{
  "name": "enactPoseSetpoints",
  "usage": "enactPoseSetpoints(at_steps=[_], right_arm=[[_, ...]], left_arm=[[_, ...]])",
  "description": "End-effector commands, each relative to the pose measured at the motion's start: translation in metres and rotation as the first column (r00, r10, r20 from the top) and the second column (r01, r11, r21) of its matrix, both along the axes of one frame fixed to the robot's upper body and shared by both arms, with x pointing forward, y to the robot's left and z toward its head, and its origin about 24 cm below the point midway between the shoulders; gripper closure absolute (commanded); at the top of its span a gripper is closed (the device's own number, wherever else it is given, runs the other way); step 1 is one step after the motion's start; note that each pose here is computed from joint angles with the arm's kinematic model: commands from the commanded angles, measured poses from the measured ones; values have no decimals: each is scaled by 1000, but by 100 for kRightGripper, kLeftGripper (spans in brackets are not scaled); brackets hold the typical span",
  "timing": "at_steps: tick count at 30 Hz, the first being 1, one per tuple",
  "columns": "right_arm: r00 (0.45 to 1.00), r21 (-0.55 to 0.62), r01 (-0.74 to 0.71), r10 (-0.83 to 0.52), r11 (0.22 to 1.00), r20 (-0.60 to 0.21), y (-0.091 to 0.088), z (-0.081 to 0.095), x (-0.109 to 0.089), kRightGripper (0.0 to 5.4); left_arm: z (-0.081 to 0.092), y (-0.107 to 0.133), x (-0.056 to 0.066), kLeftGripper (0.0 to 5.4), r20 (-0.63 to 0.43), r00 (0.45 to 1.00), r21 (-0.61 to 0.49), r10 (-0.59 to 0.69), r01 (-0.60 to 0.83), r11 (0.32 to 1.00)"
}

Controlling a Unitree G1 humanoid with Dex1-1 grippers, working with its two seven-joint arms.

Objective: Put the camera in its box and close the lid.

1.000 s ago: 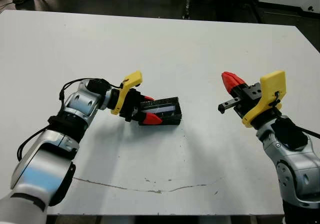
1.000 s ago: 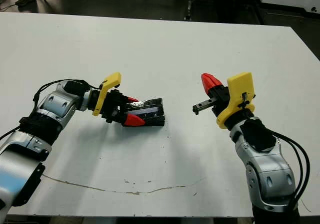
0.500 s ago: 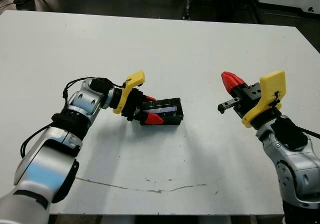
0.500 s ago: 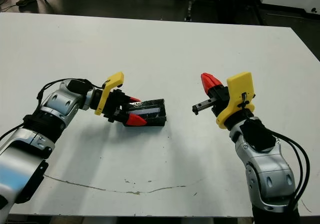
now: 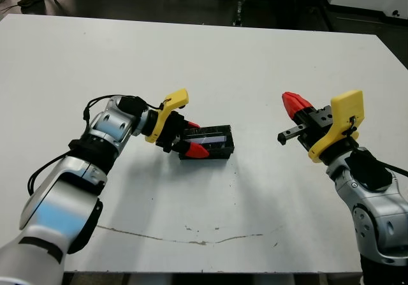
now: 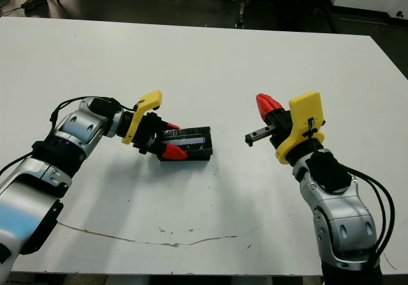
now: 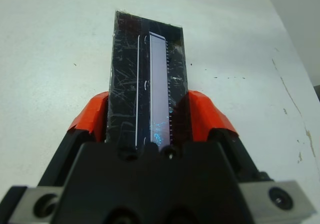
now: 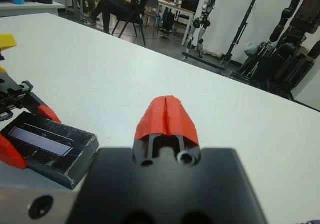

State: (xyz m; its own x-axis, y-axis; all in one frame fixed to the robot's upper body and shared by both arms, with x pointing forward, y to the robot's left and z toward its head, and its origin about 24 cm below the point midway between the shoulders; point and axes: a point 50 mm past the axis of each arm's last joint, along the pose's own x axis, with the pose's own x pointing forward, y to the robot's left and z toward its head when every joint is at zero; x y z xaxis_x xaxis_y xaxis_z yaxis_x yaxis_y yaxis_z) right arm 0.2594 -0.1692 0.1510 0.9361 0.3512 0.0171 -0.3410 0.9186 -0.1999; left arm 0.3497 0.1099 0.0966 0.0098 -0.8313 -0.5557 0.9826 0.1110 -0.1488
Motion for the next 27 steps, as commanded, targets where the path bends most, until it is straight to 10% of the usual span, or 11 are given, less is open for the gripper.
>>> enactPoseSetpoints(at_steps=[1, 27], right_arm=[[1000, -1, 9, -9, 1000, -10, -2, 0, -1, 540], [1000, 13, 8, -7, 1000, -12, -4, -2, -2, 540]], left_arm=[[-51, 3, -18, 227, -139, 989, 195, 51, -23, 981], [-69, 7, -27, 228, -206, 971, 147, 118, -89, 985]])
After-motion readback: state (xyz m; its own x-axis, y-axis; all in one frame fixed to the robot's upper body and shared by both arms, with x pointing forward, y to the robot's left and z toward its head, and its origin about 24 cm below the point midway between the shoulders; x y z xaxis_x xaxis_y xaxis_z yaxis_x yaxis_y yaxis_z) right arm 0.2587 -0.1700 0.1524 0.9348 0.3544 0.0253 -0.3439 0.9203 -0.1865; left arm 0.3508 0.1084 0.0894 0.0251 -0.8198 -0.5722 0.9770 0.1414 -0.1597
